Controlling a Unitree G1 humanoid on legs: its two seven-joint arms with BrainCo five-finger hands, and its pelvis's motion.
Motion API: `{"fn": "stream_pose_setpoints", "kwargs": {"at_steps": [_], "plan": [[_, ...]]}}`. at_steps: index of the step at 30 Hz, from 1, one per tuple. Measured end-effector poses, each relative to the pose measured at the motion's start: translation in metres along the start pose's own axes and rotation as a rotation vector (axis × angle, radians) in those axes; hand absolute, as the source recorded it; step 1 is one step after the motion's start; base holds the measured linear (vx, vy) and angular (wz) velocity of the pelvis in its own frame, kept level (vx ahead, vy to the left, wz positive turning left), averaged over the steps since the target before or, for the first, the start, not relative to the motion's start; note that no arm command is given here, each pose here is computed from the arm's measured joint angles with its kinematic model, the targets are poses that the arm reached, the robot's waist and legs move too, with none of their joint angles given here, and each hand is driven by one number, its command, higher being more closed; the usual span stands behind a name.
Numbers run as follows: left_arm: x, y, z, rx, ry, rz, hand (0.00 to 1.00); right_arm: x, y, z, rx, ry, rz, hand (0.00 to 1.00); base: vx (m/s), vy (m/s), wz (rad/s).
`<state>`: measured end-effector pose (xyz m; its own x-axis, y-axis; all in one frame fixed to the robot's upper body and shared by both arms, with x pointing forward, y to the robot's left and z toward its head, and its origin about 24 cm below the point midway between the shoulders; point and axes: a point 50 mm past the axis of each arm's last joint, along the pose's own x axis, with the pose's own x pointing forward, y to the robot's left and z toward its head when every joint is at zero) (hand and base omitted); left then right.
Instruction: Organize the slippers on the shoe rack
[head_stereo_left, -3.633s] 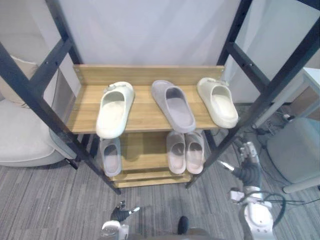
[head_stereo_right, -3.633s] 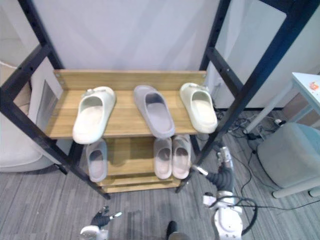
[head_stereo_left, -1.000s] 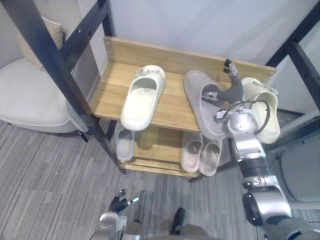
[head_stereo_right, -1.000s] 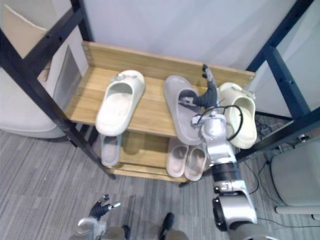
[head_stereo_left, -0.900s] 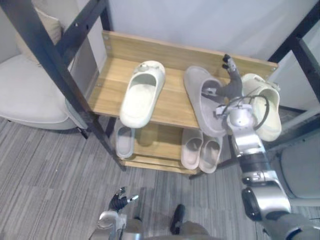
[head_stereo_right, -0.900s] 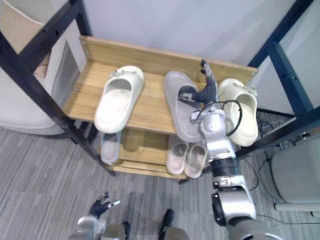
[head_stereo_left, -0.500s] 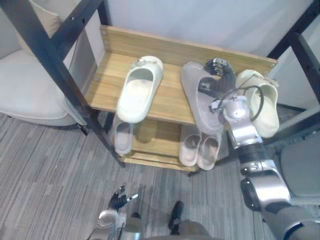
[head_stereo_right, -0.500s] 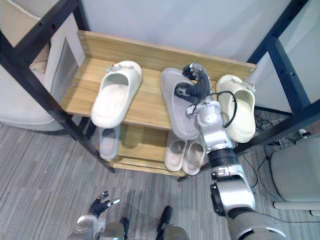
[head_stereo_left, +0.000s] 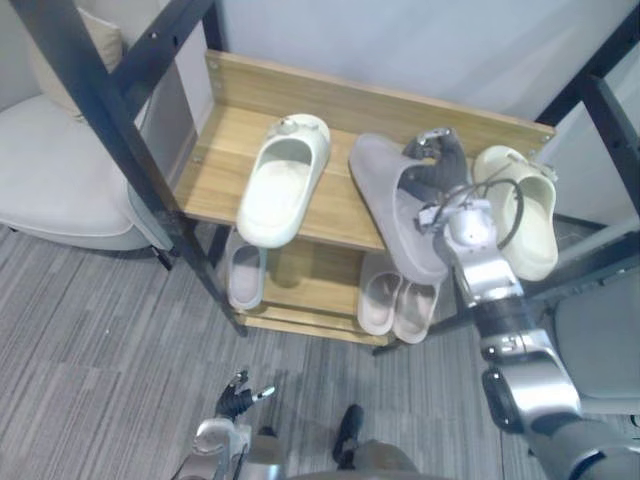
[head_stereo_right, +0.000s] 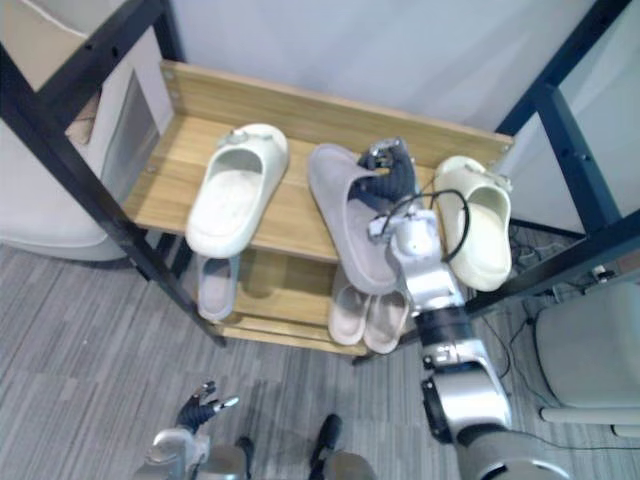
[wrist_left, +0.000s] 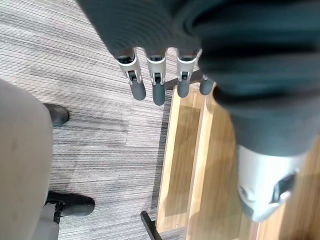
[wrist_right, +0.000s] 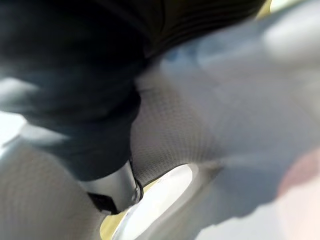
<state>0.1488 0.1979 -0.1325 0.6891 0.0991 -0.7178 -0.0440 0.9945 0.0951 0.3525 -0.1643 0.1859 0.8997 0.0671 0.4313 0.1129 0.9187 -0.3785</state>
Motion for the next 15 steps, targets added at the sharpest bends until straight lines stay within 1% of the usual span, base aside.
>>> {"fn": "stream_pose_setpoints", "kwargs": {"at_steps": [1,4,7,15], "plan": [[0.000,0.001,-0.001,-0.003,0.003,0.002,0.00,-0.007,0.002,0.004,0.018,-0.025,0.001,1.00,0.00,0.000,0.00],[0.000,0.001,-0.002,-0.004,0.008,0.004,0.00,-0.009,0.002,0.018,0.045,-0.089,-0.004,1.00,-0.02,-0.008,-0.06],[-0.001,0.002,-0.004,-0.003,0.019,0.006,0.00,-0.018,-0.001,0.048,0.104,-0.244,-0.018,1.00,-0.03,-0.008,-0.11],[-0.003,0.001,-0.016,-0.004,0.066,0.007,0.00,-0.045,-0.005,0.067,0.200,-0.376,-0.019,1.00,-0.02,-0.012,-0.02]]}}
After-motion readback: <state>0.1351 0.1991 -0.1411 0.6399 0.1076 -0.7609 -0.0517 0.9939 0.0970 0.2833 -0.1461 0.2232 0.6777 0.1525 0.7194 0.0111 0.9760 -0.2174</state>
